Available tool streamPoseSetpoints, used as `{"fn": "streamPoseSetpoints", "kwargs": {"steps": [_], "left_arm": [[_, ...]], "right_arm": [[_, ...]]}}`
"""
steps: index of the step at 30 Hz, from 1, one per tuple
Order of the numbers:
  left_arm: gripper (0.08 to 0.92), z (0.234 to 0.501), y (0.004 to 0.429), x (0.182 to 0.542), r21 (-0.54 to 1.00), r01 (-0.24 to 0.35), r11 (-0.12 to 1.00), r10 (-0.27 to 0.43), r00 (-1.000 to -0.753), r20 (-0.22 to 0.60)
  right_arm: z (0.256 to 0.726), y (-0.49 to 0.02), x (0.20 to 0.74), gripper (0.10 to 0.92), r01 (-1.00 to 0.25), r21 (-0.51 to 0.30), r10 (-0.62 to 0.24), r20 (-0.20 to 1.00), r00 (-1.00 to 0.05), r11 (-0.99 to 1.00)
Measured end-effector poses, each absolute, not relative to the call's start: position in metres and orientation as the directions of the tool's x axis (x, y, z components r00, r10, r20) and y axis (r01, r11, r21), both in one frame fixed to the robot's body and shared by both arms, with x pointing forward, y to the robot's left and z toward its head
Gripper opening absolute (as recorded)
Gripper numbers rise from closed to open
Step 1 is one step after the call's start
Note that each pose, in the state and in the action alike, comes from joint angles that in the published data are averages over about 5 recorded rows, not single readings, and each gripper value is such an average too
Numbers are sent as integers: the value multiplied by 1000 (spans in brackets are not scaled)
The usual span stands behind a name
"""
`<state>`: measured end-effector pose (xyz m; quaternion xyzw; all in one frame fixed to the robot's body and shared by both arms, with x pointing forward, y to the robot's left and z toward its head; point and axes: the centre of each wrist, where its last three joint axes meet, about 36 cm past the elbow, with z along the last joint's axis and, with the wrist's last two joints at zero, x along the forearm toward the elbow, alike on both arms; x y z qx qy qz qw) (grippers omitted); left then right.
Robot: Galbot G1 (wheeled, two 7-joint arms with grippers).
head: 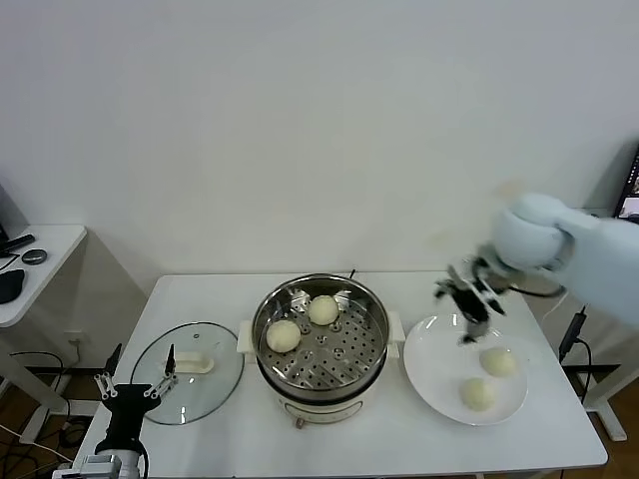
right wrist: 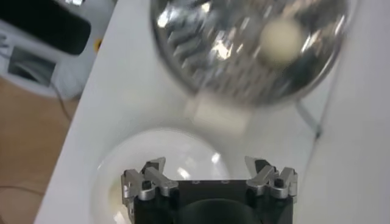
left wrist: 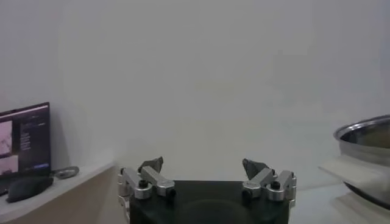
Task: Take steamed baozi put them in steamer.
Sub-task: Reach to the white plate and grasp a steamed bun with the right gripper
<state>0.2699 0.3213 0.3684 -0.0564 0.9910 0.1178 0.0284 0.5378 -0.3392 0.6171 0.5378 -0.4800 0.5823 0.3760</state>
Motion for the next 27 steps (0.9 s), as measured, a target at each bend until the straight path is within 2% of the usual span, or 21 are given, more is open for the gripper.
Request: {"fn": "streamPoseSetpoints", "kwargs": {"steps": [5,12,27], "left_arm": [[823,368,321,268,236,-122,964,-109,-992,-66],[823,368,319,263,239,-126,963,-114,-991,-62],[823,368,319,261,243,-137,960,-124,-990,-67]], "right_arm": [[574,-368,520,823,-970,-114,-54,993,-105,-213],[530,-380,508,823,-977,-92,-36,996,-86,-192],[479,-376,514,823,-976,-121,-32,993,-118,-183]]}}
